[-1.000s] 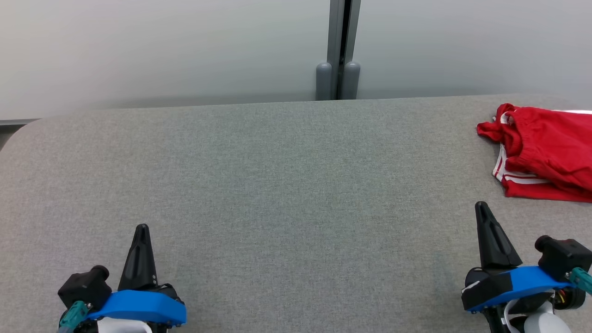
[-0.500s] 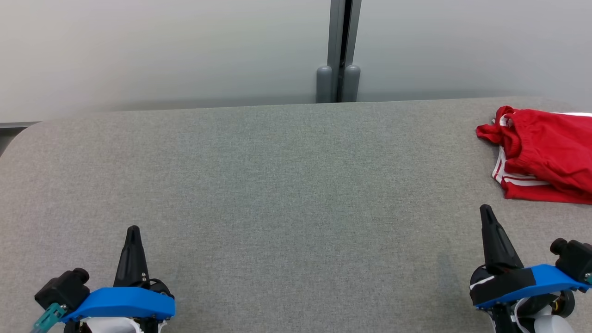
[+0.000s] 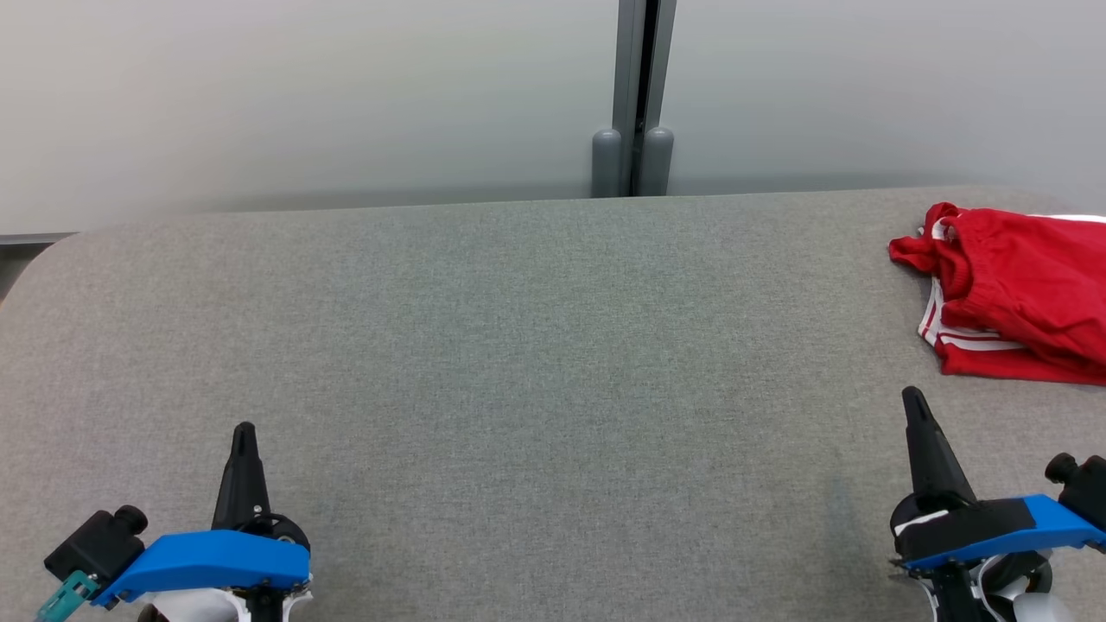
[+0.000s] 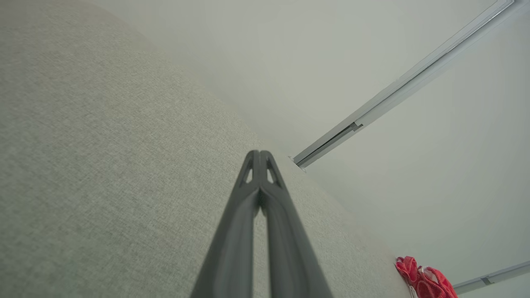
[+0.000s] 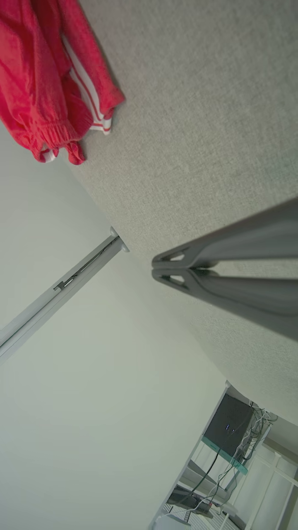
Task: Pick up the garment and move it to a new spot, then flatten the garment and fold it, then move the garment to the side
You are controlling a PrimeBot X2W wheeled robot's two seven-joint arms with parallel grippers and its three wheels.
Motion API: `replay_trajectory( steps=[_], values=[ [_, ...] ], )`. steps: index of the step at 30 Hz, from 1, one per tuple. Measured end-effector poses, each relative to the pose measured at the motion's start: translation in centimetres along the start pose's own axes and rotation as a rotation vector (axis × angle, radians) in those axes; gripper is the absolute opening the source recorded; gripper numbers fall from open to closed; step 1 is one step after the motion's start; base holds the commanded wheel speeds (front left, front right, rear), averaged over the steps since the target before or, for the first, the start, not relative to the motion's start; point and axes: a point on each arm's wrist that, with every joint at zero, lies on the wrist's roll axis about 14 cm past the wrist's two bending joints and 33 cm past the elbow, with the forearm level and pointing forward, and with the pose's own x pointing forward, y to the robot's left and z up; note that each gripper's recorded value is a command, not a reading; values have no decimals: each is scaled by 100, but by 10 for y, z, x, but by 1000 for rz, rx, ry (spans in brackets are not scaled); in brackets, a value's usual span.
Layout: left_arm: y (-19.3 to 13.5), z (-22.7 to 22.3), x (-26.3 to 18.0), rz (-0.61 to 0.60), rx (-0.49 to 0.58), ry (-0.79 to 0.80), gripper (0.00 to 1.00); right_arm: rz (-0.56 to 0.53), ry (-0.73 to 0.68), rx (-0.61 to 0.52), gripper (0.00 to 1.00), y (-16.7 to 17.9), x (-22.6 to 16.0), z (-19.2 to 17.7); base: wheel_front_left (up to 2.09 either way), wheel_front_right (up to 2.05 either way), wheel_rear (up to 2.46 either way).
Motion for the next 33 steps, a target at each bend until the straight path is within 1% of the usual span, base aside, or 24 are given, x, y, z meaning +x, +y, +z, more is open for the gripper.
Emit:
replay_trajectory(
  steps=[21,33],
  values=[
    [-3,9,1,-5,-267,-5,0,-7,4,279,0,-1,-1,1,0,0,0],
    [-6,13,1,-18,-391,-3,0,-5,6,408,0,-1,-2,2,0,0,0]
  ],
)
